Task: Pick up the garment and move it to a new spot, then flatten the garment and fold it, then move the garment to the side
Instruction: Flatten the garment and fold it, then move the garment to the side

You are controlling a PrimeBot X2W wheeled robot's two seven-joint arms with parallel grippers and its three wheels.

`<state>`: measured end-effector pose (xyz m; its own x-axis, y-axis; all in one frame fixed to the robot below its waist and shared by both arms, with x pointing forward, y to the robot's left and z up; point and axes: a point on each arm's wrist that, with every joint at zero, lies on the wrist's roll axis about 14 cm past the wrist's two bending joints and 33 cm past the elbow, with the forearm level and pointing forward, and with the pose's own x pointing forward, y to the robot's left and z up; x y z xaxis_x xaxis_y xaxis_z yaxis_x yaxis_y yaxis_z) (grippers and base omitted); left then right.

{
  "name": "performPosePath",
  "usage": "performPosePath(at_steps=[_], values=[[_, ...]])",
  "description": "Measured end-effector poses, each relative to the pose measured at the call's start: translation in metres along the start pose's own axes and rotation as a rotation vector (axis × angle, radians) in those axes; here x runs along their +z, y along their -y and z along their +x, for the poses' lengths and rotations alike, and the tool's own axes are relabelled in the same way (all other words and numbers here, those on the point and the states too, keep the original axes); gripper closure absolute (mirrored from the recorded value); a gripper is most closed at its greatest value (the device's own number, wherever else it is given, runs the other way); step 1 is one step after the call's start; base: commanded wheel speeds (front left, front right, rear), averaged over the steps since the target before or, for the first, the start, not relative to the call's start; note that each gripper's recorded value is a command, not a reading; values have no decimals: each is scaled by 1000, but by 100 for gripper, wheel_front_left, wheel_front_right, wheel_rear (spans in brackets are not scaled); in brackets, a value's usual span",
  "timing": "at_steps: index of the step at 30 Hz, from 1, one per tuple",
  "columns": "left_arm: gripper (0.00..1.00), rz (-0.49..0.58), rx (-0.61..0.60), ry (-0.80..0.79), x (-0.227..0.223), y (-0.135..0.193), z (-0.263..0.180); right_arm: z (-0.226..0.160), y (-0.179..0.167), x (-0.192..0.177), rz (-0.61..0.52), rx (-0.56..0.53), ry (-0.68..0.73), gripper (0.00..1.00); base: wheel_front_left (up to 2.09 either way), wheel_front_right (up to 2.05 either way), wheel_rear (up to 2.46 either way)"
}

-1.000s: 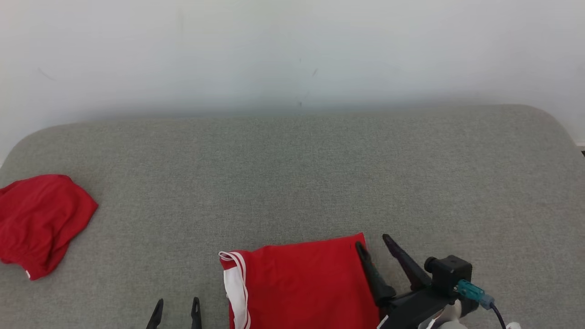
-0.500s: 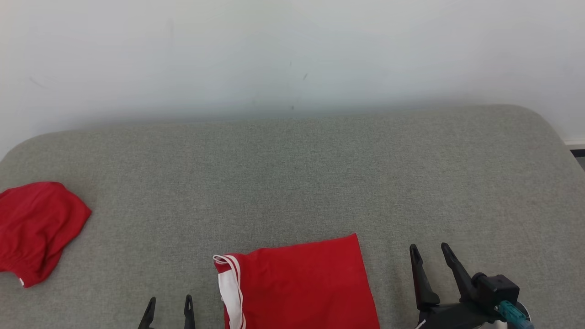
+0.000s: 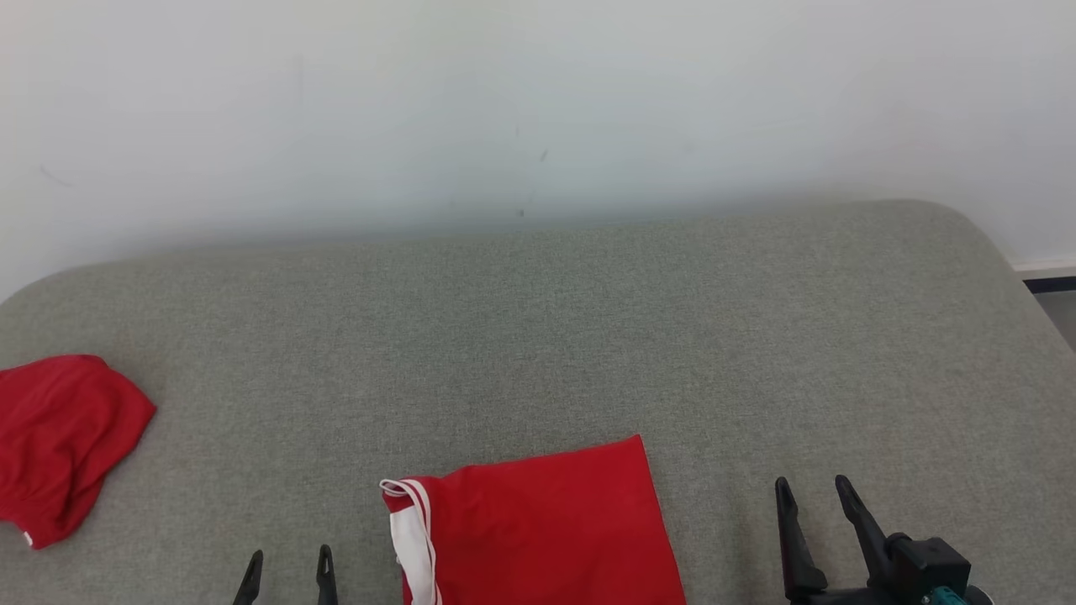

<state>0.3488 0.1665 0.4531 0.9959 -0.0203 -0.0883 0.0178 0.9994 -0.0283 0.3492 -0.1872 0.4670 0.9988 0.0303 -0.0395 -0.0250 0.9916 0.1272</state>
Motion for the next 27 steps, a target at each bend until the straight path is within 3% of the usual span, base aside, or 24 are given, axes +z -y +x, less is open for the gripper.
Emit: performPosePath(at_steps=[27], values=[[0,1,-1,11,1,-2,-14,-12,-12,-7,-15,36,-17,0,0,0,0]])
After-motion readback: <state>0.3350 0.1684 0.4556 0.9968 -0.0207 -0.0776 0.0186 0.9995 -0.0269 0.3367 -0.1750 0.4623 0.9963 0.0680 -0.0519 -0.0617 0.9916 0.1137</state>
